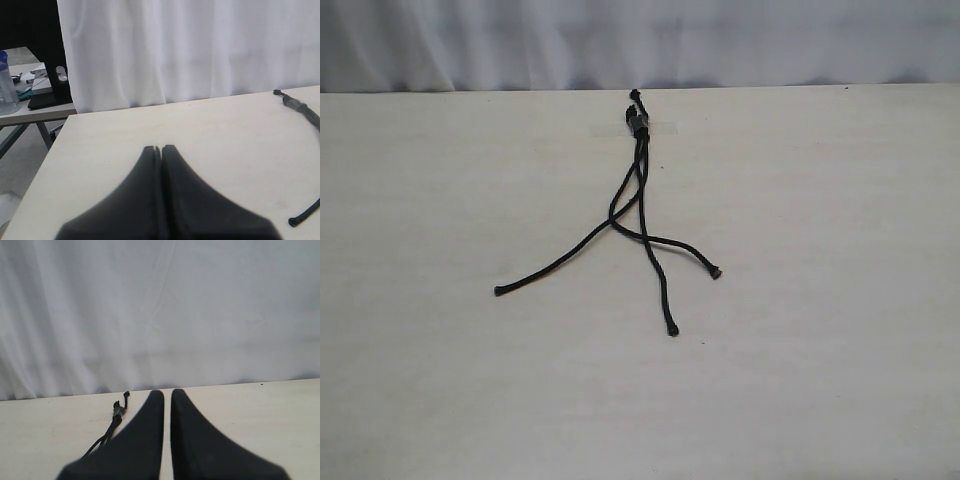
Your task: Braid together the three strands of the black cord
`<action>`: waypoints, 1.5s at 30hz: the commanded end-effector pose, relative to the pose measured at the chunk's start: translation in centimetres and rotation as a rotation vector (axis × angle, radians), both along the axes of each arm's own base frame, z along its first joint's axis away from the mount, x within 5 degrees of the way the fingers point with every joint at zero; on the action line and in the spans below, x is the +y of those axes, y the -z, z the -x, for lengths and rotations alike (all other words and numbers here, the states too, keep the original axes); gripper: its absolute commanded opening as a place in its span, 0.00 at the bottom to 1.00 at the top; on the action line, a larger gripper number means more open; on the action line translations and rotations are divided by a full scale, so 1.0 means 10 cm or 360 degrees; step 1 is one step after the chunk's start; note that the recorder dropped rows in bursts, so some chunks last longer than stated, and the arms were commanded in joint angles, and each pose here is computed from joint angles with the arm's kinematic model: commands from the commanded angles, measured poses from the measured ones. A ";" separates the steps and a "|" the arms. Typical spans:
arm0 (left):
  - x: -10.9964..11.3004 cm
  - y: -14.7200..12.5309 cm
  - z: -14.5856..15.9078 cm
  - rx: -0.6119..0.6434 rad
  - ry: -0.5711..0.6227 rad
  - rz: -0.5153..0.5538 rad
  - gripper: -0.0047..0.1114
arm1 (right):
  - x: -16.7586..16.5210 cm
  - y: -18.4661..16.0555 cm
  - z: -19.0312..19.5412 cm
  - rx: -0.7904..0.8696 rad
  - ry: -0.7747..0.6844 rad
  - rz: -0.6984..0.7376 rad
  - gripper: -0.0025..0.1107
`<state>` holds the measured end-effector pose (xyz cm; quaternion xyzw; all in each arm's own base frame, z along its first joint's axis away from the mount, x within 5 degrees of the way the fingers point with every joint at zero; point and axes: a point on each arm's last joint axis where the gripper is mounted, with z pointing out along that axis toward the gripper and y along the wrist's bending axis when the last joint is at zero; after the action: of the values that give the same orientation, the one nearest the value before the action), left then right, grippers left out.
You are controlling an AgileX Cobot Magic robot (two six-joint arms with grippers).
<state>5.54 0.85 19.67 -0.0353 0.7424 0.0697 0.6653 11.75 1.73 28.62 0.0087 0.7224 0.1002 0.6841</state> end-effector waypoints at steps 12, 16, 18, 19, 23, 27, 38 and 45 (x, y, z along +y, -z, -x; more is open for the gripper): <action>0.00 0.01 0.00 -0.0002 -0.0002 0.0007 0.04 | 0.02 0.58 0.09 0.0137 -0.0098 0.0301 0.06; 0.00 0.01 0.00 -0.0005 -0.0002 0.0007 0.04 | 0.00 0.81 0.18 0.0156 -0.0076 0.0205 0.06; 0.00 0.01 0.00 -0.0005 -0.0002 0.0007 0.04 | -0.01 0.87 0.22 0.0173 -0.0069 0.0144 0.06; 0.00 0.01 0.00 -0.0005 -0.0002 0.0007 0.04 | -0.01 0.89 0.23 0.0170 -0.0065 0.0136 0.06; 0.00 0.01 0.00 -0.0005 -0.0002 0.0007 0.04 | -0.01 0.90 0.26 0.0196 -0.0073 0.0139 0.06; 0.00 0.01 0.00 -0.0005 -0.0002 0.0007 0.04 | -0.01 0.94 0.28 0.0268 -0.0083 0.0148 0.06; 0.00 0.01 0.00 -0.0008 -0.0002 0.0007 0.04 | -0.16 0.87 0.58 0.0050 0.0175 0.0107 0.06; 0.00 0.01 0.00 -0.0008 -0.0002 0.0007 0.04 | -0.16 0.90 0.62 0.0083 0.0199 0.0122 0.06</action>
<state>5.54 0.85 19.67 -0.0353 0.7424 0.0697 0.6653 5.64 0.11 19.74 0.0321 0.7398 0.0348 0.6711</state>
